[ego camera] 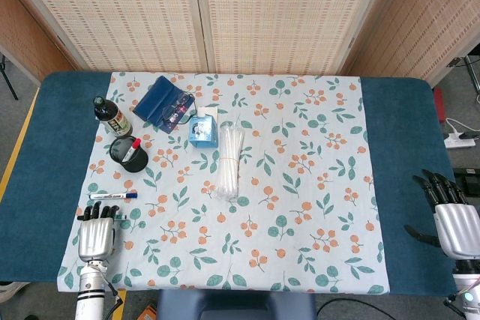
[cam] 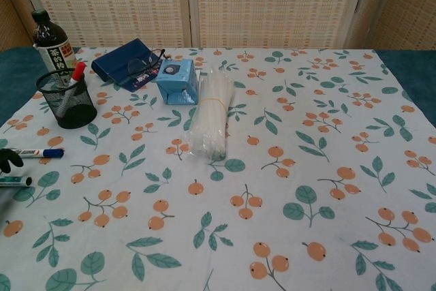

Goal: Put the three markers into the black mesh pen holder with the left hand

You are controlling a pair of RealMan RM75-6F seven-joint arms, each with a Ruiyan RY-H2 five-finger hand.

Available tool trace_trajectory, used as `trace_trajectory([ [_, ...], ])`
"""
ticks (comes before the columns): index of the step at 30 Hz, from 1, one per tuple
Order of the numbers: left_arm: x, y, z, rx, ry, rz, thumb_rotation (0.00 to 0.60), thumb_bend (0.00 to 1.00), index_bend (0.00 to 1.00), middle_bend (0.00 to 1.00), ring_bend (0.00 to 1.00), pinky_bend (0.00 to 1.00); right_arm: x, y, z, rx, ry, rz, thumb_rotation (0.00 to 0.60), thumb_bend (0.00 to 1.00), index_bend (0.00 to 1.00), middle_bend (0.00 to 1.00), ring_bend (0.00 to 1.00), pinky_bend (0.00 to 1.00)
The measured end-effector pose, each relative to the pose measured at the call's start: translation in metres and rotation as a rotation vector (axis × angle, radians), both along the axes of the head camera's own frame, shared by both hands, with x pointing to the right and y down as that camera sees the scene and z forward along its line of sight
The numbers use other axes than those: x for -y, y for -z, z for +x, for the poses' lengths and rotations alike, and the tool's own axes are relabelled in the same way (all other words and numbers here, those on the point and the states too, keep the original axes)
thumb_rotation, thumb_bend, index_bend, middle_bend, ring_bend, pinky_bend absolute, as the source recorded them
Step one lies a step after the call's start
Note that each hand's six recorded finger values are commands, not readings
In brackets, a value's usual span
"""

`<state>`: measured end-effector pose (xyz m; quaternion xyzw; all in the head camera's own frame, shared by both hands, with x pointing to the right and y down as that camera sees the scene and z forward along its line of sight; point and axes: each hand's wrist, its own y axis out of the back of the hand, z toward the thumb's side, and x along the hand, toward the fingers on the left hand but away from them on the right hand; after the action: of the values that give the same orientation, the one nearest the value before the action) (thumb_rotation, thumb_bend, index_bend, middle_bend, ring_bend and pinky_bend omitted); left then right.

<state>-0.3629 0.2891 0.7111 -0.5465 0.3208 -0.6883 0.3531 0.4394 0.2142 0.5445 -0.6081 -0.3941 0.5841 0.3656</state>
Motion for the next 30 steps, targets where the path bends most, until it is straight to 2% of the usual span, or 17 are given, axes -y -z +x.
trace_trajectory([
  [12,0.002,-0.007,-0.007,0.014,0.012,0.021,0.600,0.40,0.40,0.49,0.16,0.17,0.000,-0.001,0.001,-0.003,-0.003,-0.001,0.600,0.00,0.15,0.06,0.09,0.15],
  [19,0.002,-0.006,-0.010,0.013,0.017,0.031,0.600,0.40,0.42,0.51,0.18,0.17,0.000,-0.002,0.001,-0.004,-0.002,-0.004,0.600,0.00,0.15,0.06,0.09,0.15],
  [25,0.004,0.002,-0.008,0.005,0.018,0.060,0.600,0.40,0.42,0.52,0.18,0.17,0.000,-0.001,0.001,-0.001,-0.003,-0.002,0.600,0.00,0.15,0.06,0.09,0.15],
  [30,0.013,0.022,-0.004,-0.022,0.007,0.110,0.600,0.40,0.42,0.52,0.18,0.17,0.000,-0.001,0.000,0.007,0.001,0.000,0.600,0.00,0.15,0.06,0.09,0.15],
])
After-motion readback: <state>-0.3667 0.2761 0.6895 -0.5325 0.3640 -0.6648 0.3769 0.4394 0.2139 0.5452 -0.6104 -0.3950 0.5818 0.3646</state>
